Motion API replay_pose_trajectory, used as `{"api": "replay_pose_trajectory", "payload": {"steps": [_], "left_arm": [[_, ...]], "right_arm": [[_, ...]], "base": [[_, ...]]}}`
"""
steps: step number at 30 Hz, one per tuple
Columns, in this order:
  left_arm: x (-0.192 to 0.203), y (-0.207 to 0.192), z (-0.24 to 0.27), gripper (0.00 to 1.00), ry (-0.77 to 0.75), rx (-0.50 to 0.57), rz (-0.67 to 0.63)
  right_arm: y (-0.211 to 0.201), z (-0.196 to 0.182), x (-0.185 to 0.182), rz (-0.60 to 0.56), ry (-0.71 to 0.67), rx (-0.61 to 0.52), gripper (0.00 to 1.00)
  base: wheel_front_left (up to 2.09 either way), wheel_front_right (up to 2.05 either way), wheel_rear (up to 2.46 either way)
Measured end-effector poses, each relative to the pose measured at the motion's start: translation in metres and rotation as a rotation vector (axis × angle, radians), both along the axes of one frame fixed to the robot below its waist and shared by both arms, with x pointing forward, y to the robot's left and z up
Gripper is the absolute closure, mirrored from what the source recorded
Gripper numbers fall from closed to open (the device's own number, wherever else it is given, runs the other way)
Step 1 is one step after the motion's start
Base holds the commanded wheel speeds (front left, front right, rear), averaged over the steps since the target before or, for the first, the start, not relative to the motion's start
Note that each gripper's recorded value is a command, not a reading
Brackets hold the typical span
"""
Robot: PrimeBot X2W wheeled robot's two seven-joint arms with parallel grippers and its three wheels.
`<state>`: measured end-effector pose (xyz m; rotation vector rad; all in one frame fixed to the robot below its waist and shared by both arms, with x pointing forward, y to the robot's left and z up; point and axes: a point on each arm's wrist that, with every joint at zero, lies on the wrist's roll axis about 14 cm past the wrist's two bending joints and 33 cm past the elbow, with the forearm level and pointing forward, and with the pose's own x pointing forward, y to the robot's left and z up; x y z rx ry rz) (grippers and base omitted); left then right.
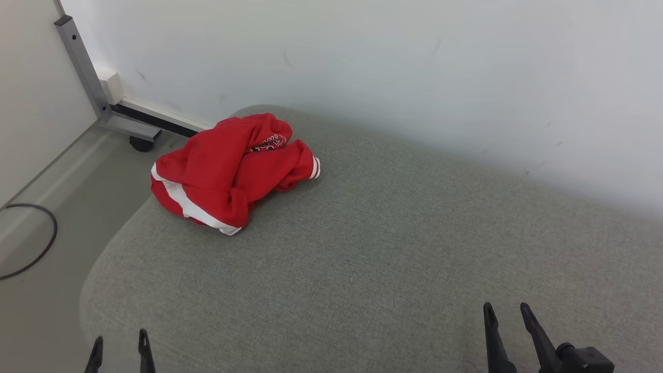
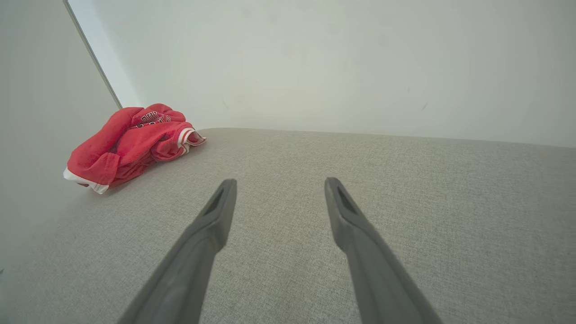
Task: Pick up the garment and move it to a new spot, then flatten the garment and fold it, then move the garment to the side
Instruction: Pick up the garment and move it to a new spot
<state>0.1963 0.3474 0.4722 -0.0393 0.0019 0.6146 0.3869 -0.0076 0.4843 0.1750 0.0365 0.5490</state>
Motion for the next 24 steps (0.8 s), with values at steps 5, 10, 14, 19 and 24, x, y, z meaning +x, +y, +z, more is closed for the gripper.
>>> {"api": "replay_pose_trajectory", "payload": {"steps": [5, 10, 14, 19, 24], "left_arm": [[0.022, 0.006, 0.017, 0.00, -0.042, 0.023, -0.038], [0.057, 0.017, 0.045, 0.00, -0.106, 0.051, -0.069], [0.091, 0.025, 0.067, 0.00, -0.152, 0.071, -0.098], [0.128, 0.032, 0.088, 0.00, -0.194, 0.081, -0.121], [0.176, 0.043, 0.114, 0.00, -0.237, 0.103, -0.145]], "right_arm": [[-0.002, 0.007, 0.000, -0.006, -0.020, 0.007, 0.00], [-0.007, 0.015, 0.007, -0.025, -0.051, 0.016, 0.00], [-0.016, 0.019, 0.018, -0.059, -0.065, 0.025, 0.00], [-0.029, 0.021, 0.030, -0.104, -0.078, 0.035, 0.00], [-0.050, 0.023, 0.046, -0.170, -0.090, 0.050, 0.00]], "base": [[0.00, 0.00, 0.00], [0.00, 0.00, 0.00], [0.00, 0.00, 0.00], [0.00, 0.00, 0.00], [0.00, 0.00, 0.00]]}}
